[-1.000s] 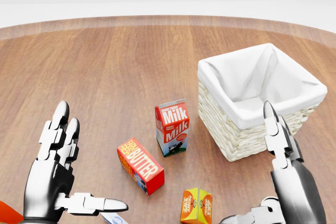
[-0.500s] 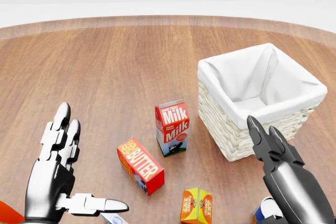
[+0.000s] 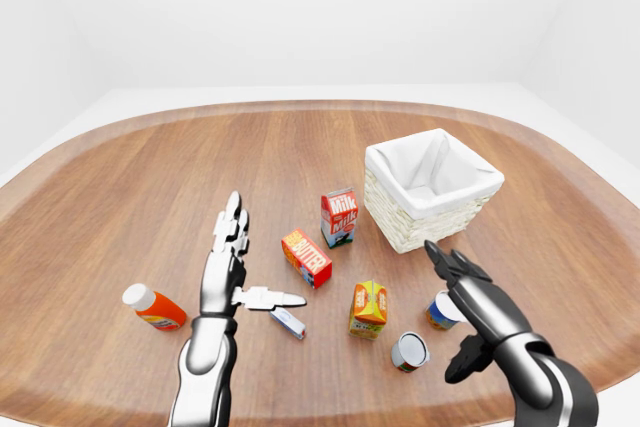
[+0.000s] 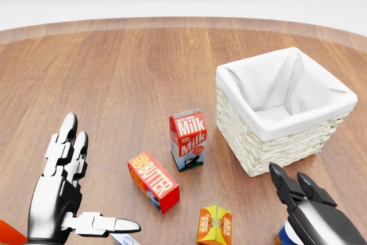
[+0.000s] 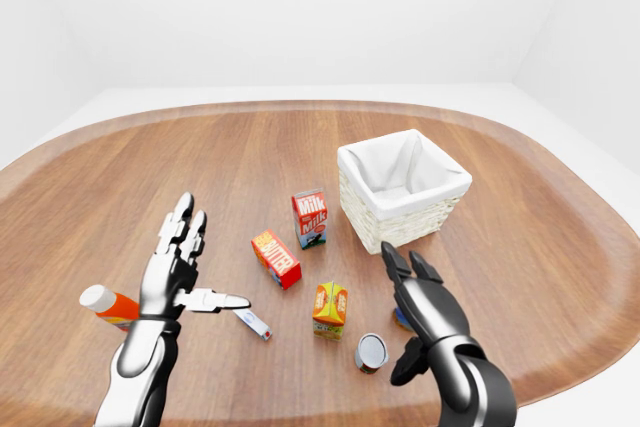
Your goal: Pick up the alphabet soup and the tomato sauce, and put them in the basket.
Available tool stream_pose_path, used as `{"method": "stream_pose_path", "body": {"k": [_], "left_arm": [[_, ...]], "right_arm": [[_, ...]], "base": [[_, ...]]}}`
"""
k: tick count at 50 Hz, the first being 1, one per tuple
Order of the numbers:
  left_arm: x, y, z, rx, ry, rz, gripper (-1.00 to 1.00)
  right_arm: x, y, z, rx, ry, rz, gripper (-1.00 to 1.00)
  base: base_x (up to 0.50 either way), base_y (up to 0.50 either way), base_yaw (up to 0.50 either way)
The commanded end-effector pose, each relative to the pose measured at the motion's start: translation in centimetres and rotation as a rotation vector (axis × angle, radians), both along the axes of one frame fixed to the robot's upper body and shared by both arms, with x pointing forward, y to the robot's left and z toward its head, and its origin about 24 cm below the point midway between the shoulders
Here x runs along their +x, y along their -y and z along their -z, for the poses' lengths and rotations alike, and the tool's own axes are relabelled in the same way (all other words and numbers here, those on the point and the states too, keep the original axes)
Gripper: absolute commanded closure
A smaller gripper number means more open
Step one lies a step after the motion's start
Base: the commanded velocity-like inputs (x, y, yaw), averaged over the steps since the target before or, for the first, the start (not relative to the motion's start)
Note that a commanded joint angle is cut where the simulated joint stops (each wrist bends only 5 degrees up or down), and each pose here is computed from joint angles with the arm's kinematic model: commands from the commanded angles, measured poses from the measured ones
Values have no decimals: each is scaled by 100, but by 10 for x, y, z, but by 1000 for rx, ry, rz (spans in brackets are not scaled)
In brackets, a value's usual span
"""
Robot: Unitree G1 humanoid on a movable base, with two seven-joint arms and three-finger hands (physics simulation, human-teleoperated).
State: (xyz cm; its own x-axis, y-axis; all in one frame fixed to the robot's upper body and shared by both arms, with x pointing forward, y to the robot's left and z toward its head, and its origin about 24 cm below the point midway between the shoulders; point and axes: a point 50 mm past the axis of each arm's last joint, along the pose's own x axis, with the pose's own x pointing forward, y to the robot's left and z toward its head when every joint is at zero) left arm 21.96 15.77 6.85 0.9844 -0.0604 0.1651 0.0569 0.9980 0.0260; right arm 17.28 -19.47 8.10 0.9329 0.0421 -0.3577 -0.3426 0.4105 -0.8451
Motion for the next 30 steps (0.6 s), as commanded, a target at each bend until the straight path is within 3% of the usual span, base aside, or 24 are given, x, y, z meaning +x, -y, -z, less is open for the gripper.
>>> {"method": "stream_pose_path", "body": {"k": [1, 17, 30], "left_arm": [[2, -3, -1, 13, 5, -39, -100], [2, -3, -2, 13, 8, -43, -100], [2, -3, -5, 18, 20, -42, -100]], "right_arm": [[-4, 7, -5, -88, 10, 43, -100], [0, 13, -12, -200, 25, 84, -100], [10, 14, 9, -237, -78, 78, -100]], "base": [[0, 0, 0], [0, 0, 0], [0, 0, 0]]}}
